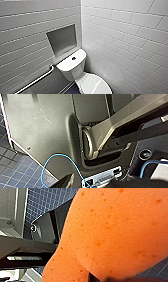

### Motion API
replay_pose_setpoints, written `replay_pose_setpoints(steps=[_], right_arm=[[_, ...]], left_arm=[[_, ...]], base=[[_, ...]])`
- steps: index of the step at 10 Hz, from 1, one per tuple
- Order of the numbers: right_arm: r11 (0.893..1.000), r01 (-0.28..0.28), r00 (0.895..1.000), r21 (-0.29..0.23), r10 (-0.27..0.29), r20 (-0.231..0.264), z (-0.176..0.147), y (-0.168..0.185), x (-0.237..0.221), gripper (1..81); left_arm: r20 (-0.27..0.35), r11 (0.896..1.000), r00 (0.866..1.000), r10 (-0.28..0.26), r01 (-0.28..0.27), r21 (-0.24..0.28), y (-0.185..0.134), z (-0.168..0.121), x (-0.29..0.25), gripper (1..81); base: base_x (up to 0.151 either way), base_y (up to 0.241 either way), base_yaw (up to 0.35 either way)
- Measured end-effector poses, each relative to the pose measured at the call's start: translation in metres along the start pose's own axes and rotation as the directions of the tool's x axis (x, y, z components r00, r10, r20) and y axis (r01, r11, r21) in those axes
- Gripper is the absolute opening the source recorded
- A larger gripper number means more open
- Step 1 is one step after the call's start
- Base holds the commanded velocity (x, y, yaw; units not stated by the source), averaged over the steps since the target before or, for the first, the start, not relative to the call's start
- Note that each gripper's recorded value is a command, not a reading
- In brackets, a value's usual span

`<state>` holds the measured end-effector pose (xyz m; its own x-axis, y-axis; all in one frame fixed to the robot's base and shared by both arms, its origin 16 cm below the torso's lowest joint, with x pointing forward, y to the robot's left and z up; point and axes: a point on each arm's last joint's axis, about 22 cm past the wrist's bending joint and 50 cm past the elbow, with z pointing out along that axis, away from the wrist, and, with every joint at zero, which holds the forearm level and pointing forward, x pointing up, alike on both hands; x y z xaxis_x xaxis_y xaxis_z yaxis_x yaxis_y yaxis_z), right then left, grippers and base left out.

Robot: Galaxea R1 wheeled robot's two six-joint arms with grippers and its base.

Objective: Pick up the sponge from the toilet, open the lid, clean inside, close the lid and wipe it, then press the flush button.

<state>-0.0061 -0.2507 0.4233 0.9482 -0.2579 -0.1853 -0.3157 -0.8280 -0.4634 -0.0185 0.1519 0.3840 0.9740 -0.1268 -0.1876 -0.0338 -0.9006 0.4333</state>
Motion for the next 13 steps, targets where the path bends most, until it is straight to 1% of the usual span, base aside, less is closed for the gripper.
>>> replay_pose_setpoints(steps=[2,3,6,7,8,11,13], right_arm=[[0.999,0.027,0.999,0.021,-0.026,-0.033,-0.002,-0.013,0.0,1.0],[0.999,0.036,0.998,0.023,-0.035,-0.046,-0.005,-0.015,-0.003,1.0],[0.997,0.079,0.992,-0.006,-0.079,-0.096,-0.01,-0.009,-0.006,1.0],[0.996,0.092,0.989,-0.011,-0.093,-0.115,-0.009,-0.011,-0.005,1.0],[0.995,0.099,0.987,-0.009,-0.1,-0.122,-0.008,-0.014,-0.007,1.0],[0.996,0.093,0.99,-0.015,-0.094,-0.103,-0.012,-0.009,-0.033,1.0],[0.996,0.089,0.992,-0.018,-0.09,-0.093,-0.009,-0.009,-0.044,1.0]], left_arm=[[-0.039,1.0,0.999,0.019,-0.018,0.006,0.003,-0.009,0.006,81.1],[-0.057,1.0,0.998,0.028,-0.027,0.008,0.005,-0.013,0.008,81.1],[-0.114,0.998,0.992,0.055,-0.053,0.018,0.01,-0.025,0.012,81.1],[-0.131,0.998,0.989,0.063,-0.061,0.022,0.012,-0.028,0.013,81.1],[-0.137,0.998,0.988,0.067,-0.064,0.023,0.013,-0.03,0.01,81.1],[-0.12,0.998,0.991,0.06,-0.058,0.019,0.017,-0.03,-0.014,81.1],[-0.11,0.998,0.992,0.055,-0.054,0.016,0.018,-0.029,-0.023,81.1]], base=[[0.0,0.0,0.0],[0.0,0.0,0.0],[0.0,0.0,0.0],[0.0,0.0,0.0],[0.0,0.0,0.0],[0.0,0.0,0.0],[0.0,0.0,0.0]])
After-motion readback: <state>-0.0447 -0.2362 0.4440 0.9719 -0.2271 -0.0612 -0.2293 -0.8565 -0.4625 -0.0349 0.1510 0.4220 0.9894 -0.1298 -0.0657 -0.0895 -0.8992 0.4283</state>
